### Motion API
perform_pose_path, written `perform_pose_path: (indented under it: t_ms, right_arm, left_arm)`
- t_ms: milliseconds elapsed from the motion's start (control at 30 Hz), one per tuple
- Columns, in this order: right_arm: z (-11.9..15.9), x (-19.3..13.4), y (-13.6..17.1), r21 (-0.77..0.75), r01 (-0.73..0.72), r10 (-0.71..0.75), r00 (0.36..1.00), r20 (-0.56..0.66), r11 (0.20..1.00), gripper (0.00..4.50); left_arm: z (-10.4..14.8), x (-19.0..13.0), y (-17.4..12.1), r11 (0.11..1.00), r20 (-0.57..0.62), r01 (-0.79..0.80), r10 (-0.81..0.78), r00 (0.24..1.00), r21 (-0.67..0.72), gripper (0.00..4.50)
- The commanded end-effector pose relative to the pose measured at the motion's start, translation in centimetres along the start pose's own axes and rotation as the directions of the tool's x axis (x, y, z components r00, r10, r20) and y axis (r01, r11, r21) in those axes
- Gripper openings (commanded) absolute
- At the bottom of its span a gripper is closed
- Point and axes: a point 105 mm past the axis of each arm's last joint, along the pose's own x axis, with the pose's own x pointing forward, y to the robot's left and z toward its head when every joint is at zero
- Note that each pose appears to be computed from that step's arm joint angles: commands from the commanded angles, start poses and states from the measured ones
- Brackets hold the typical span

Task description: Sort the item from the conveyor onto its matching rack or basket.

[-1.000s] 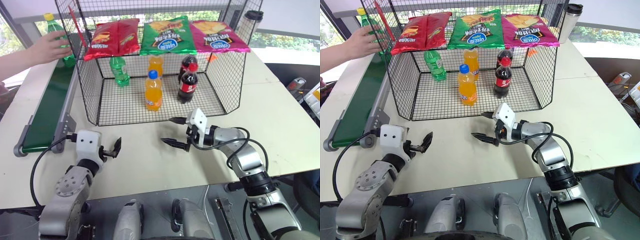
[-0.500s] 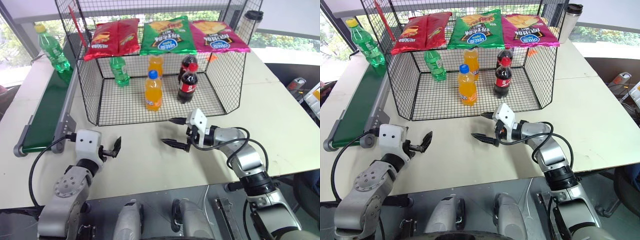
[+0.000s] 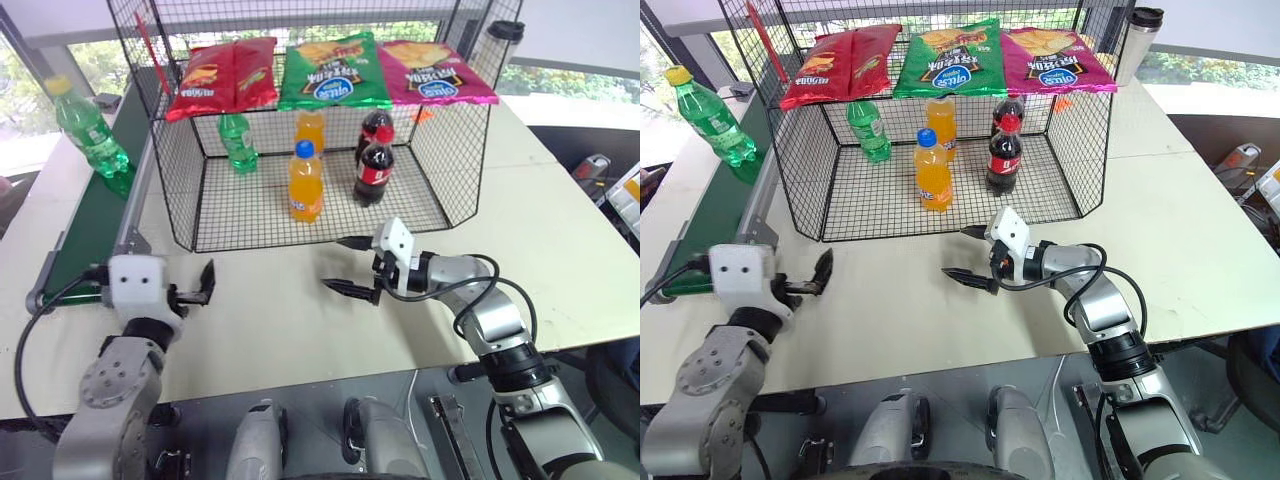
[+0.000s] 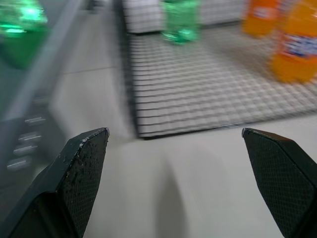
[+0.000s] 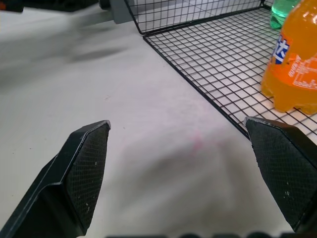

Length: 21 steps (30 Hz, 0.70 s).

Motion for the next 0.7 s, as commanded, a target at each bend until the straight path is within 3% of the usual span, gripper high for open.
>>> perform_pose_path:
  t_ms: [33, 433, 700]
  right_arm:
    - [1.2, -0.1, 0.3, -0.025, -0.016, 0.017, 0.999, 0.039, 1.0, 4.5]
    - [2.6, -0.5, 2.5, 0.03, -0.161, 0.156, 0.98, 0.12, 0.987, 4.5]
    - [5.0, -0.6, 3.5, 0.034, -0.207, 0.195, 0.956, 0.22, 0.978, 4.5]
  left_arm:
    - [1.6, -0.9, 3.3, 0.987, 0.07, -0.158, 0.159, 0.985, -0.028, 4.48]
    - [1.5, -1.6, 9.5, 0.947, 0.04, -0.32, 0.32, 0.947, -0.02, 4.48]
    - [1.8, -0.3, 10.5, 0.954, 0.042, -0.301, 0.301, 0.953, 0.006, 4.48]
